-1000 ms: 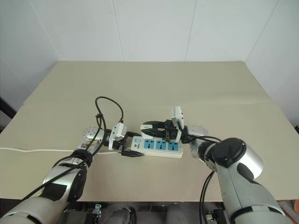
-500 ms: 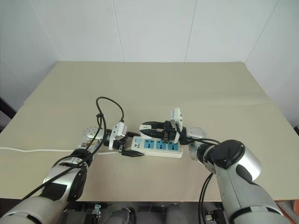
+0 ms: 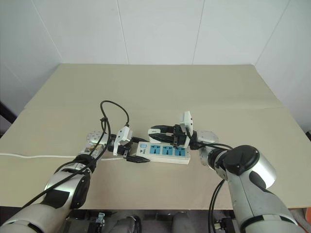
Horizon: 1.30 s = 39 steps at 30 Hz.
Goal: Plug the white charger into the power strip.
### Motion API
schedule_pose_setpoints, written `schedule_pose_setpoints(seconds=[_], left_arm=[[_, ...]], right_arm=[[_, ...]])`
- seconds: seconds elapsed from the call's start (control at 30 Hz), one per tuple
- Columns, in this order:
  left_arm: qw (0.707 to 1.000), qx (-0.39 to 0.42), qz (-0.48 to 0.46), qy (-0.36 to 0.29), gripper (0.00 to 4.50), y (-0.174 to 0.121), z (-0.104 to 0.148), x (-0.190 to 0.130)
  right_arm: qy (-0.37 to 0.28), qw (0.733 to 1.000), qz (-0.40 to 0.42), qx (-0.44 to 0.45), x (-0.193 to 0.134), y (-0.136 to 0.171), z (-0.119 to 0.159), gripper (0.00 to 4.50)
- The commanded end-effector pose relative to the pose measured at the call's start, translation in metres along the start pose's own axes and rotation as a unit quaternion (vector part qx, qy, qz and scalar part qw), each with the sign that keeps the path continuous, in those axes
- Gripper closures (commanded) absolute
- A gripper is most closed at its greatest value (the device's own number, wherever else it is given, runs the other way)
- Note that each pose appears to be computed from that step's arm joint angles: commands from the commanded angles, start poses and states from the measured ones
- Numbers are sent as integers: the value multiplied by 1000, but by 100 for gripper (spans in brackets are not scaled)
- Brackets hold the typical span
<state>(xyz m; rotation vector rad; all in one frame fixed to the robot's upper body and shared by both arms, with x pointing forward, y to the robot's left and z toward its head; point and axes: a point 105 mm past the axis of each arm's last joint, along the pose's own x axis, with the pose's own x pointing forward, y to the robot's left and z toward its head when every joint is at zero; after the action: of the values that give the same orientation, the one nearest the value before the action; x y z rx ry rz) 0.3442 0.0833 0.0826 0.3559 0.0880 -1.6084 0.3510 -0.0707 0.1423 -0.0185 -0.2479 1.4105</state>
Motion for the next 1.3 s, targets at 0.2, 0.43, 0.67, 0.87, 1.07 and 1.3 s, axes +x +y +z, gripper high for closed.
schedule_pose_setpoints(seconds=[0.2,0.43,0.67,0.87,1.07,1.3], left_arm=[[1000,2,-11,16,118,2,2,3],[1000,3,-10,17,118,3,3,5],[1000,9,6,14,118,7,5,6],[1000,3,19,19,118,12,5,7],[999,-3,23,26,118,14,4,9],[999,-5,23,24,118,13,4,10]], right_arm=[[-15,1000,1,-5,0,0,7,338],[-10,1000,2,-25,-5,0,8,338],[-3,1000,0,-28,-12,3,2,338],[-8,999,1,-31,-7,3,5,338],[-6,1000,8,-29,-6,1,8,338],[5,1000,0,-26,-10,5,-1,338]])
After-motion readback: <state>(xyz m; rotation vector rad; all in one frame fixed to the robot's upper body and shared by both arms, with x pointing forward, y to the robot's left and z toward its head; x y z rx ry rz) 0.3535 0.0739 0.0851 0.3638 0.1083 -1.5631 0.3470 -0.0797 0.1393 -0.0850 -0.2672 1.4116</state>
